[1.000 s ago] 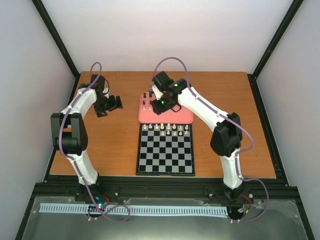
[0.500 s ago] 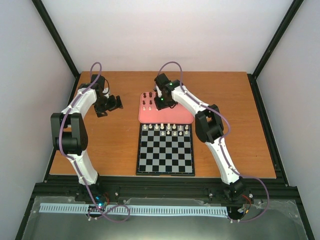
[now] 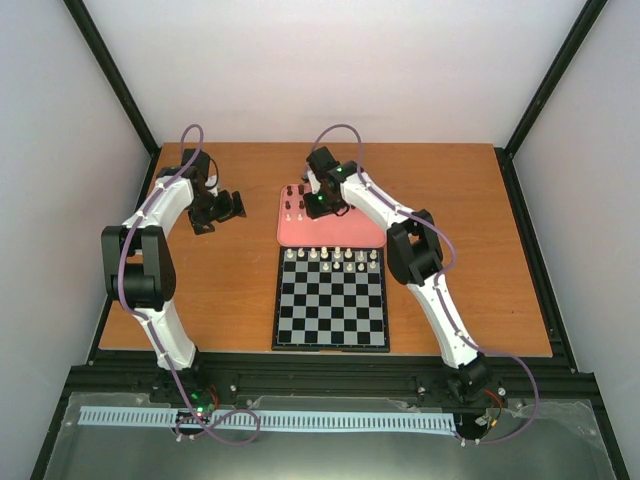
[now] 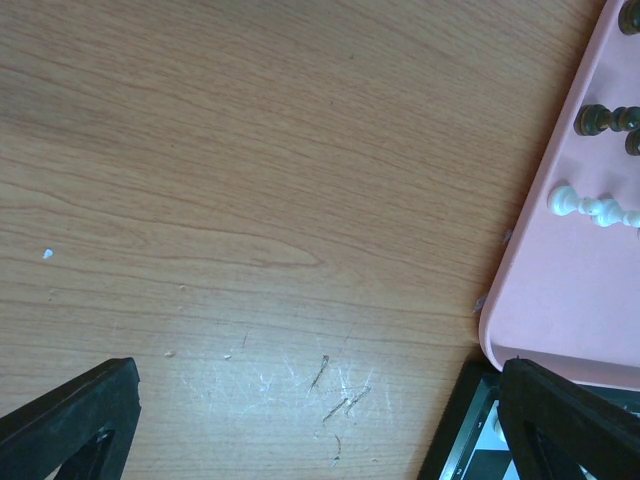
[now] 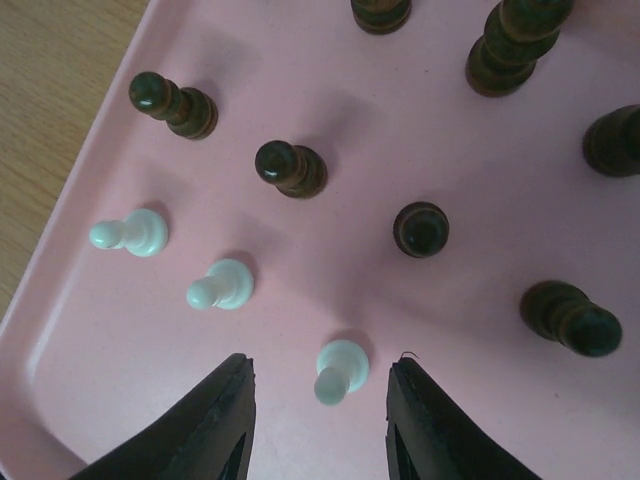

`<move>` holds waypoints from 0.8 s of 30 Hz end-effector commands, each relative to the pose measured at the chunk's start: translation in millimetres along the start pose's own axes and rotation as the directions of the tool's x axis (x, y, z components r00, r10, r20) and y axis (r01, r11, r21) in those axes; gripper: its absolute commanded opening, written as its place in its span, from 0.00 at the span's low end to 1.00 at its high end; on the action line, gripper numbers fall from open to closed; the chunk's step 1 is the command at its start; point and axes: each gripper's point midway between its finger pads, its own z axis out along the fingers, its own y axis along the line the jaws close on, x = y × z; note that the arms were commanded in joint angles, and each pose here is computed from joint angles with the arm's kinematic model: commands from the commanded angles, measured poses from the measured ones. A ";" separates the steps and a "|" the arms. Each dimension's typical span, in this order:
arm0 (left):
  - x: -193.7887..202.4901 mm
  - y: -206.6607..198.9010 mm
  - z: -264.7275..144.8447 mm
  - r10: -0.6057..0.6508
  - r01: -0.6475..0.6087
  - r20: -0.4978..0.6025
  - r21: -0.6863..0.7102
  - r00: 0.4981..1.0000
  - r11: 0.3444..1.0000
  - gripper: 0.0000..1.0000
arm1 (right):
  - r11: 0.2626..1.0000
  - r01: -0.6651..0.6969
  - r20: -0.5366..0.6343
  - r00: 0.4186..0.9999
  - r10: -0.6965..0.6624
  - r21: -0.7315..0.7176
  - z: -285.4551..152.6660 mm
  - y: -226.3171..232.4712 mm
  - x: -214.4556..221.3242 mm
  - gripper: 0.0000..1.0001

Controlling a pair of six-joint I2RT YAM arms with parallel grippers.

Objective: Set up the chess pieces on the board
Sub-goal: Pick up the chess piece from the storage box.

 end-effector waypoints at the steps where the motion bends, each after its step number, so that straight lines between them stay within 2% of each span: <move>1: -4.7 -3.1 -1.4 0.005 -0.005 0.014 0.007 1.000 1.000 1.00 | 1.000 -0.004 -0.004 1.000 0.004 -0.017 11.8 2.7 -1.1 0.36; 11: -5.0 -3.5 -1.3 0.004 -0.004 0.012 0.008 1.000 1.000 1.00 | 1.000 -0.009 -0.009 1.000 0.009 -0.003 16.7 -0.7 0.1 0.25; 17: -5.0 -3.4 -1.7 0.006 -0.006 0.013 0.009 1.000 1.000 1.00 | 1.000 -0.007 -0.013 1.000 0.008 0.007 15.5 -2.2 0.6 0.10; 24: -5.4 -4.4 -2.2 0.007 -0.007 0.014 0.011 1.000 1.000 1.00 | 1.000 0.010 0.003 1.000 -0.010 0.000 -13.8 5.5 -4.4 0.05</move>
